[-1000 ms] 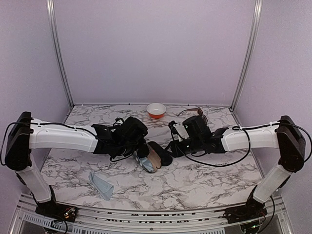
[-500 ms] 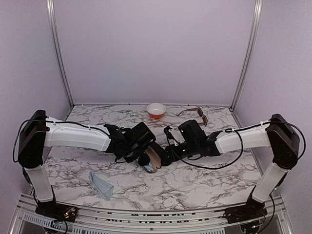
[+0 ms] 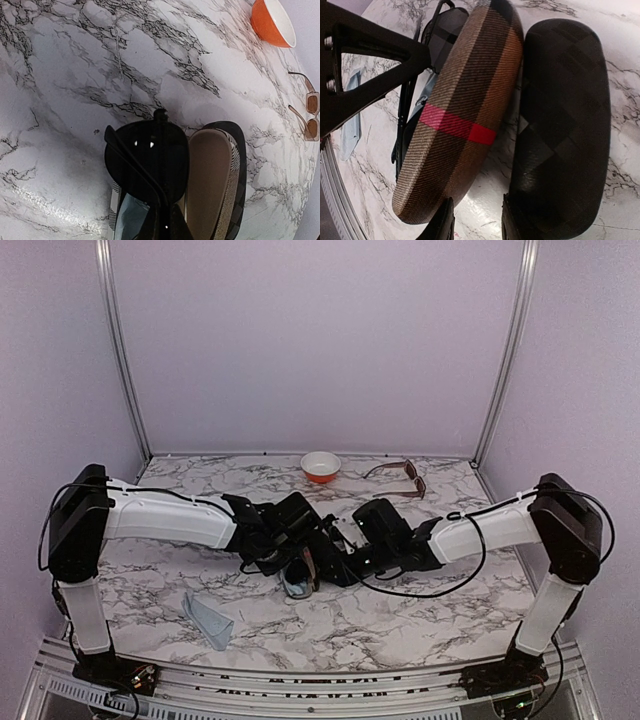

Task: Organize the sunglasses
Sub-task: Place the sunglasses in the sunglasses case, then close the sunglasses case at the center of the board.

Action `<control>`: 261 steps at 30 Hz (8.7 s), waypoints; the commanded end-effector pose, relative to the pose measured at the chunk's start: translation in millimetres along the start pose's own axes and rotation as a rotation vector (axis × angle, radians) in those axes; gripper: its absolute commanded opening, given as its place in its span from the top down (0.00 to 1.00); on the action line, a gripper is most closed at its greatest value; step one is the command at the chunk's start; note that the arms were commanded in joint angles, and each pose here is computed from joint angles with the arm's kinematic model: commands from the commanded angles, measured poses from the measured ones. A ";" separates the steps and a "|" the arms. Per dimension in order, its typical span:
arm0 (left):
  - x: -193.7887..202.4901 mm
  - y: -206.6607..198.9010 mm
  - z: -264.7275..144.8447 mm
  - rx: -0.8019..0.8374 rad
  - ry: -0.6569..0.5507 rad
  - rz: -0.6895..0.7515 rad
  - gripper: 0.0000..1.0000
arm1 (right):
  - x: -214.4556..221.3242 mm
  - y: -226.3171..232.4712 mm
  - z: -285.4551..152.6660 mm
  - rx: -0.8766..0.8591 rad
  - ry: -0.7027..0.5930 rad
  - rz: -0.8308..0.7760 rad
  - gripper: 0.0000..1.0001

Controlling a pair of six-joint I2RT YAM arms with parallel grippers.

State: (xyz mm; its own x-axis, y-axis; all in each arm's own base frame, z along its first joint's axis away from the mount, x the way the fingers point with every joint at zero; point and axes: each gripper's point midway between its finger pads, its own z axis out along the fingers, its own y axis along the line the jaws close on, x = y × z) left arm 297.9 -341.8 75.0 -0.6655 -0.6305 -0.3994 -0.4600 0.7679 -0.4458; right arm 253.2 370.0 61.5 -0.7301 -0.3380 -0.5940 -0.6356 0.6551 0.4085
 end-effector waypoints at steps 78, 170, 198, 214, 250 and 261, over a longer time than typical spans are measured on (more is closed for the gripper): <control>22.3 -6.6 21.8 0.235 0.124 0.350 1.00 | -22.4 19.0 14.2 -0.019 0.013 -0.039 0.69; -57.7 3.7 -36.2 0.364 0.076 0.442 0.41 | -36.3 24.0 17.7 -0.016 0.016 -0.059 0.69; -25.4 39.8 -3.4 0.521 0.210 0.572 0.48 | -41.8 27.1 20.1 -0.025 0.013 -0.050 0.69; -5.0 35.1 25.8 0.553 0.324 0.557 0.76 | -45.8 27.0 27.2 -0.020 0.023 -0.048 0.69; 4.0 44.3 29.5 0.549 0.339 0.581 0.93 | -53.5 46.8 38.5 -0.091 0.031 -0.036 0.70; -12.9 22.8 -0.6 0.601 0.301 0.589 0.67 | -26.5 27.8 28.9 -0.023 0.055 -0.015 0.70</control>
State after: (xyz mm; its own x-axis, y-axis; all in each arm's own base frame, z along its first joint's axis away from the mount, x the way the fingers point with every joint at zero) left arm 296.2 -312.5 50.0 -0.8721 -0.0382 -0.4879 0.3069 0.7338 -0.6060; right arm 262.6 415.9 57.3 -0.7440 -0.4036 -0.5326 -0.6474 0.6328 0.4248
